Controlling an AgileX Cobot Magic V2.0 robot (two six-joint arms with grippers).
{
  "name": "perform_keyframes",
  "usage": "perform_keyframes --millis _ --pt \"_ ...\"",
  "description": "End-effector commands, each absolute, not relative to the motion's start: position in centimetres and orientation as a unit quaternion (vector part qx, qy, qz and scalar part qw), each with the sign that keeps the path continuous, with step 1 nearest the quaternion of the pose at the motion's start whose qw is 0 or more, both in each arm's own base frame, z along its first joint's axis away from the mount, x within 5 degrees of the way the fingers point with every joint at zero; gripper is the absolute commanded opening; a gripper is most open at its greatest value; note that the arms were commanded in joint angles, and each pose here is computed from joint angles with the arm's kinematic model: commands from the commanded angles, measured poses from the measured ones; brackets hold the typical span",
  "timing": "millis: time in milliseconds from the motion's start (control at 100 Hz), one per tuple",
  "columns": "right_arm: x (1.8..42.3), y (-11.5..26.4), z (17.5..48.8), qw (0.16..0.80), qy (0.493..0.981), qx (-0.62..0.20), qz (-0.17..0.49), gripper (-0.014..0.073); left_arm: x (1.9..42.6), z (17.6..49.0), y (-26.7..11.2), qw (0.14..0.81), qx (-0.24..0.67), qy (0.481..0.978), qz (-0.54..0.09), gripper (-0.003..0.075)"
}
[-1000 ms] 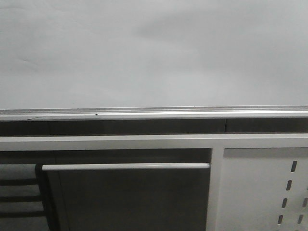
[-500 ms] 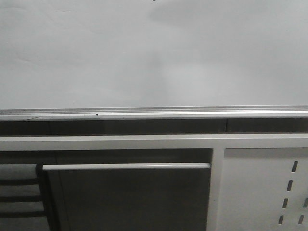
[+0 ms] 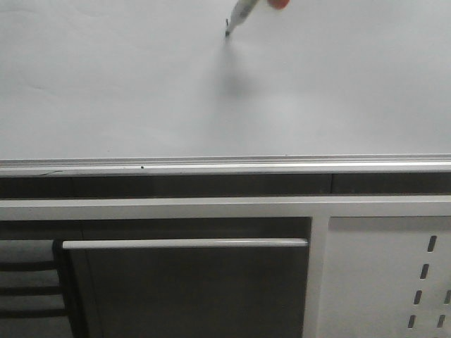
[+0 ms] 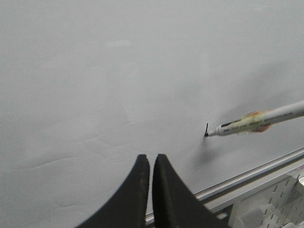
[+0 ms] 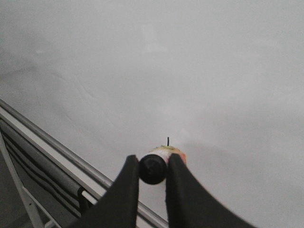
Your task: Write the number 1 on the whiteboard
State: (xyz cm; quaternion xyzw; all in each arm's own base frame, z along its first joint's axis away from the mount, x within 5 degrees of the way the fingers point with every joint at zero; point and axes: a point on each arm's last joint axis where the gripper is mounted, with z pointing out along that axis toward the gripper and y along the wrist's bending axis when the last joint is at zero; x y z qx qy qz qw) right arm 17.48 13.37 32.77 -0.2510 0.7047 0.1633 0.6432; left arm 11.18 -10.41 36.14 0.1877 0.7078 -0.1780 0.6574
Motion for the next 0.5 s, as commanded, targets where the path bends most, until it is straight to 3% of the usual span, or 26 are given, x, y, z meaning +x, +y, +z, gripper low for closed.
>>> perform_keyframes --millis 0,130,370,490 --pt "18.7 13.3 33.3 0.669 0.691 -0.237 0.137 -0.0043 11.0 37.2 -10.4 0.673 0.194 0.689 -0.186 -0.002" --pt "18.7 13.8 32.3 0.63 0.715 -0.264 0.147 -0.0043 11.0 37.2 -10.4 0.673 0.194 0.689 -0.186 -0.002" --pt "15.6 13.0 33.7 0.598 0.715 -0.307 0.192 -0.0043 10.5 37.4 -11.1 0.669 0.228 0.673 -0.219 -0.0016" --pt "14.5 12.7 34.8 0.581 0.714 -0.328 0.212 -0.0043 10.2 37.1 -12.6 0.653 0.271 0.66 -0.252 0.0049"
